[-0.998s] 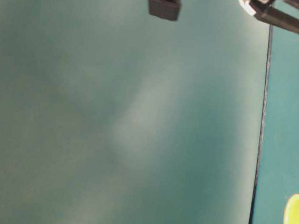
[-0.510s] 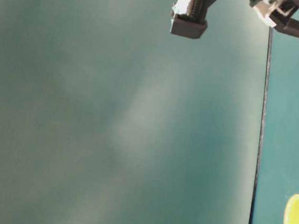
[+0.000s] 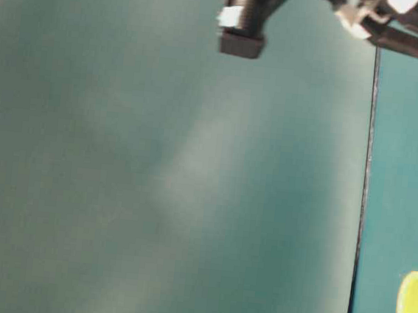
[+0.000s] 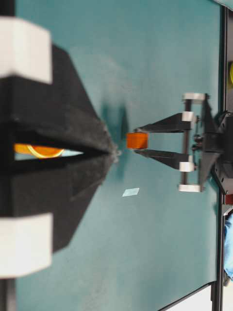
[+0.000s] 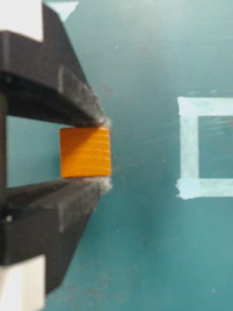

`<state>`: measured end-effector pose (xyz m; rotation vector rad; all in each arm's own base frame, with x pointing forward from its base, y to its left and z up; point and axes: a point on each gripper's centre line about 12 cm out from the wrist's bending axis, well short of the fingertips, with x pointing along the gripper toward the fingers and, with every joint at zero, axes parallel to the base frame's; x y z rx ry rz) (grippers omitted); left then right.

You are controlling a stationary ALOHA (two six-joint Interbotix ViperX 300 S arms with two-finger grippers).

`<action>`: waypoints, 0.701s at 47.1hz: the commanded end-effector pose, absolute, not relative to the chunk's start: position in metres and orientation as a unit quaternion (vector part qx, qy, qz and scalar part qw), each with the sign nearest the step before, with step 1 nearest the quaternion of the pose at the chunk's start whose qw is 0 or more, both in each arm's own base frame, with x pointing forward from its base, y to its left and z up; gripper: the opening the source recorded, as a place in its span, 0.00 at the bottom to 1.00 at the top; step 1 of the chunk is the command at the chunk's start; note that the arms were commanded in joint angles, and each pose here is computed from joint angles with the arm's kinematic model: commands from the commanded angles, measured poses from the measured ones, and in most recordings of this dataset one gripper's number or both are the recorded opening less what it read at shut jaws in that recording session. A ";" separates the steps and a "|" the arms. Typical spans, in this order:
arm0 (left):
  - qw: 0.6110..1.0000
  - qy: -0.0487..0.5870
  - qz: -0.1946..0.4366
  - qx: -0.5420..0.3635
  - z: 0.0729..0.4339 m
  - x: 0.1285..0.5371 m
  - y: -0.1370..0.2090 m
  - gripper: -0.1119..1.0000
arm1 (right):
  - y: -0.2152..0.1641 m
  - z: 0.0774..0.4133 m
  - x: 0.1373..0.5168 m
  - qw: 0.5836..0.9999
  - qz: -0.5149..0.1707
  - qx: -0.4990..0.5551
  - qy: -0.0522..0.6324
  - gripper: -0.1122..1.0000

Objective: Move the block to the right with right arm.
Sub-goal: 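Close the right gripper on the orange cube and lift it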

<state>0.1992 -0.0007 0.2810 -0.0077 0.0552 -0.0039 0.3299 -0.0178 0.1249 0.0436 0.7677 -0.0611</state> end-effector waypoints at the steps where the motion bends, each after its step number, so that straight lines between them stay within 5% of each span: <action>1: 1.000 0.012 -0.003 -0.003 0.293 0.201 -0.001 0.10 | -0.018 0.152 0.335 0.936 -0.029 0.019 0.351 0.46; 33: 1.000 0.012 -0.003 -0.003 0.293 0.201 -0.001 0.10 | -0.015 0.208 0.286 0.935 -0.031 0.028 0.352 0.46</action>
